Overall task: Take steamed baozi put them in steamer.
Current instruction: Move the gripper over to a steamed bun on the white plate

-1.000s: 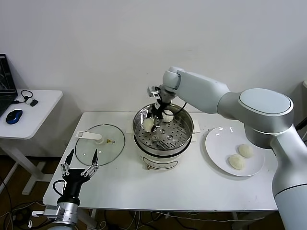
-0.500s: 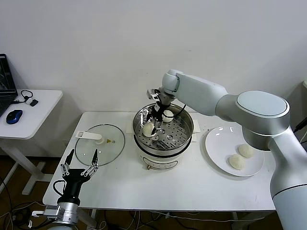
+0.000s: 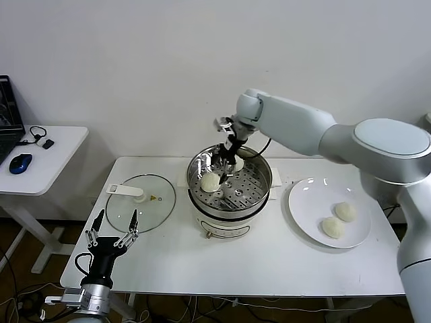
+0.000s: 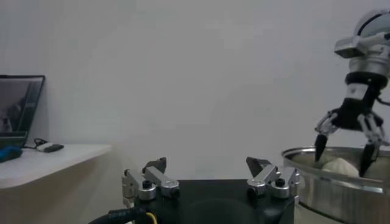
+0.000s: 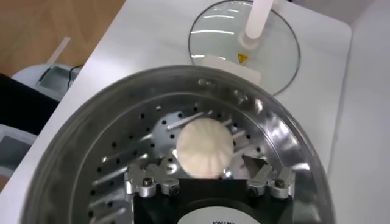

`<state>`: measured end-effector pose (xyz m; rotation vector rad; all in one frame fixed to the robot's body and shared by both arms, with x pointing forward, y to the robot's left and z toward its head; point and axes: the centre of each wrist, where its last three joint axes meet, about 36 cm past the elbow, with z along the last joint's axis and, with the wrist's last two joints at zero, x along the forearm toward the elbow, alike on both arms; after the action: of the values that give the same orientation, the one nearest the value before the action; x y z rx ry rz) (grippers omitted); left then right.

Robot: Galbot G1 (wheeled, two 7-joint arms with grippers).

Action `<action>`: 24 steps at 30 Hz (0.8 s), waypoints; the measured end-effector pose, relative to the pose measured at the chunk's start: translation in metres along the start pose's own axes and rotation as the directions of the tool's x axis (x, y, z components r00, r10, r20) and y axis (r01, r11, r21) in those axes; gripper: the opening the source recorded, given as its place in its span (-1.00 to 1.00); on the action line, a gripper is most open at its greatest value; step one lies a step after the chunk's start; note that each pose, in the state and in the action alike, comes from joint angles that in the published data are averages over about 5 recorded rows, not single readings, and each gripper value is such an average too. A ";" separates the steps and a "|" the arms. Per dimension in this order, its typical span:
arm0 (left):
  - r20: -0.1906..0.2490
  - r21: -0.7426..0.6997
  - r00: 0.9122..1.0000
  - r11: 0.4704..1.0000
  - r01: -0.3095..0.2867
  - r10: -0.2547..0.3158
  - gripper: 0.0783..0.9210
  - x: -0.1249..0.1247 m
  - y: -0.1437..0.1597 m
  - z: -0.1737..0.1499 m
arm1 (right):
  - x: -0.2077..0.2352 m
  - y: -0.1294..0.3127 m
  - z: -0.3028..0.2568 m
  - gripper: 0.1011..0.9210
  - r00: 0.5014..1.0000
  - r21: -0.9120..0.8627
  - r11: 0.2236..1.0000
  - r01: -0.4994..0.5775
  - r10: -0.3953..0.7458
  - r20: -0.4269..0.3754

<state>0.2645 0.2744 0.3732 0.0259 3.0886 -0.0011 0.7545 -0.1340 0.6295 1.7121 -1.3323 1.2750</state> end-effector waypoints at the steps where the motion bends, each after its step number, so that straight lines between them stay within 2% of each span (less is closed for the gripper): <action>1: -0.001 0.000 1.000 1.000 0.000 0.000 0.77 0.000 0.000 0.000 | 0.009 0.002 0.004 0.76 1.000 0.002 1.000 -0.007 0.007 -0.004; 14: 0.000 0.004 1.000 1.000 -0.005 0.005 0.77 -0.003 -0.001 -0.004 | 0.123 0.054 0.077 0.76 0.995 0.012 0.998 -0.068 0.068 -0.071; 19: -0.003 0.001 1.000 1.000 -0.002 0.002 0.77 -0.002 0.001 -0.002 | 0.147 0.087 0.118 0.76 0.993 -0.007 0.997 -0.073 0.072 -0.094; 24: -0.009 0.002 1.000 1.000 0.001 -0.001 0.77 -0.001 0.002 0.001 | 0.152 0.124 0.161 0.76 0.992 -0.043 0.996 -0.072 0.067 -0.111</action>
<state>0.2654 0.2762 0.3719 0.0242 3.0974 -0.0049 0.6914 -0.3678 0.7053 1.5533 -1.3578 1.3460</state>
